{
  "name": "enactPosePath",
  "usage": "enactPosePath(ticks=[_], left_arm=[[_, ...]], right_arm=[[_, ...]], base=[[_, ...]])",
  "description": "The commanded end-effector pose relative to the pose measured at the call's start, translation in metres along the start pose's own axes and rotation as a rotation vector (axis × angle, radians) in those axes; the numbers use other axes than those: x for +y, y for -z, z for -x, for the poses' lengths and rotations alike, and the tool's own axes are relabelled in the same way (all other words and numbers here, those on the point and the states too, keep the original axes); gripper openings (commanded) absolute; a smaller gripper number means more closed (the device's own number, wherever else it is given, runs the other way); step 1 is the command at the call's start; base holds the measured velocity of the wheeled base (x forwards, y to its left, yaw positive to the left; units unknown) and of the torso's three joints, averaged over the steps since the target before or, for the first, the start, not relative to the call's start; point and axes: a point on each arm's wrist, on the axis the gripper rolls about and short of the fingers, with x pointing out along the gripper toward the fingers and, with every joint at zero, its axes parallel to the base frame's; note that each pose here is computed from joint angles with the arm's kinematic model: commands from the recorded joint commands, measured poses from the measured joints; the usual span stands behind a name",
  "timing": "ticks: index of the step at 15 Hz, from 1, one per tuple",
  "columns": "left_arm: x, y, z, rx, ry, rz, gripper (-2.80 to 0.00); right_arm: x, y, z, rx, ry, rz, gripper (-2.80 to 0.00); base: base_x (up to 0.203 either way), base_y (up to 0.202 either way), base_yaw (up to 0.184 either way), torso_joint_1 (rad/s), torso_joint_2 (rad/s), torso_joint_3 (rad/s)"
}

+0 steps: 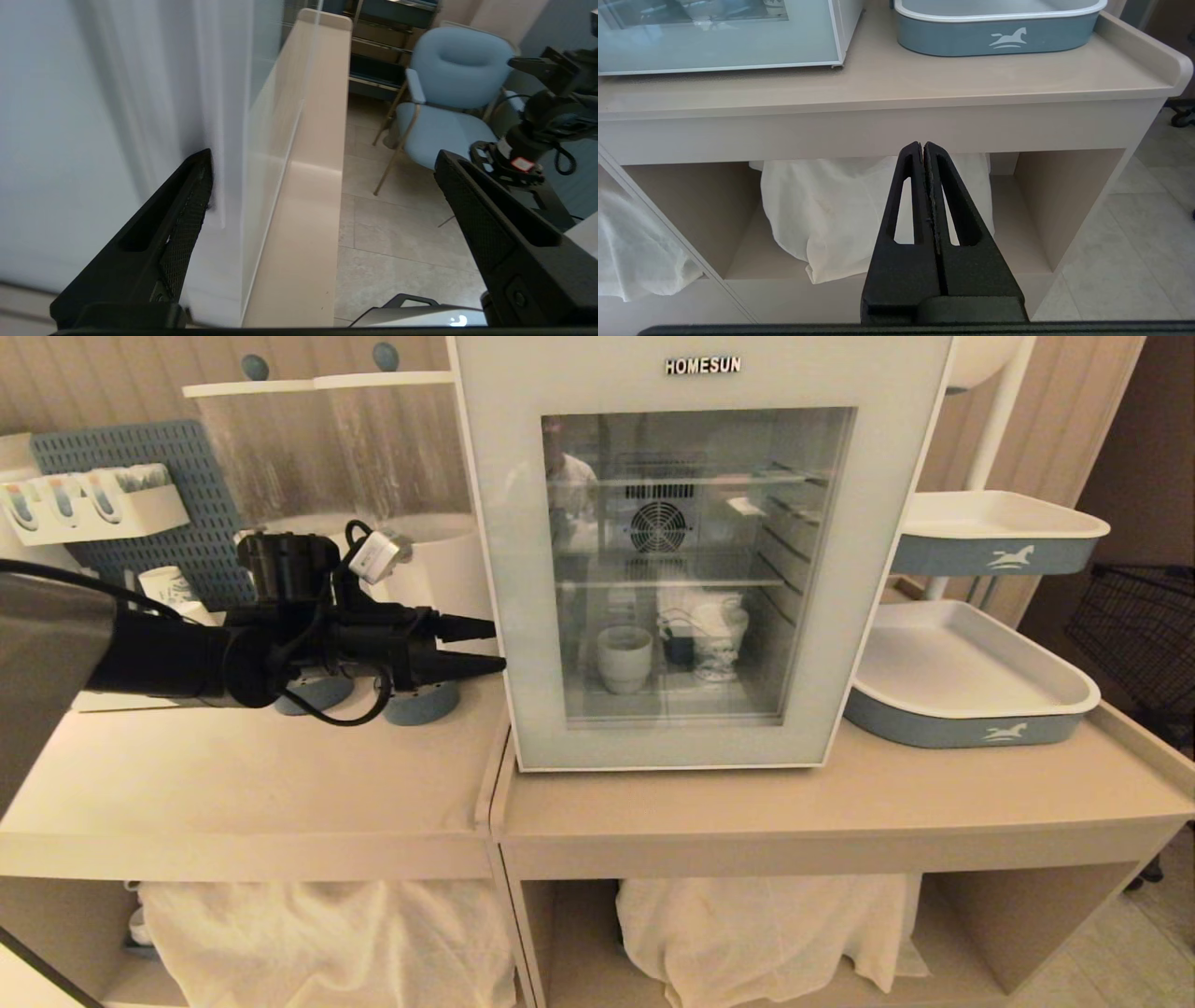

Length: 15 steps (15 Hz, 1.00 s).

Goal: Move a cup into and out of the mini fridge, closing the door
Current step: Open the freezer door

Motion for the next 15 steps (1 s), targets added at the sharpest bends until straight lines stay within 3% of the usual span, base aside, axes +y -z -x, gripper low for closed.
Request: enactPosePath(ticks=[1, 5, 10, 15], left_arm=[[0.002, 0.001, -0.002, -0.001, 0.007, -0.003, 0.0], [-0.001, 0.001, -0.005, 0.001, 0.015, 0.006, 0.0], [-0.02, -0.012, 0.001, -0.003, 0.015, -0.006, 0.0], [-0.052, -0.022, 0.009, -0.003, 0.015, -0.005, 0.0]], right_arm=[[0.0, 0.0, 0.0, 0.0, -0.001, 0.0, -2.8], [0.0, 0.0, 0.0, 0.001, -0.001, 0.001, -2.8], [0.0, 0.0, 0.0, 0.003, -0.001, 0.002, -2.8], [0.0, 0.0, 0.0, 0.003, -0.001, 0.002, -2.8]], base=[[0.0, 0.0, 0.0, 0.0, 0.0, 0.0], [0.0, 0.0, 0.0, 0.0, 0.0, 0.0], [0.0, 0.0, 0.0, 0.0, 0.0, 0.0], [0.0, 0.0, 0.0, 0.0, 0.0, 0.0]])
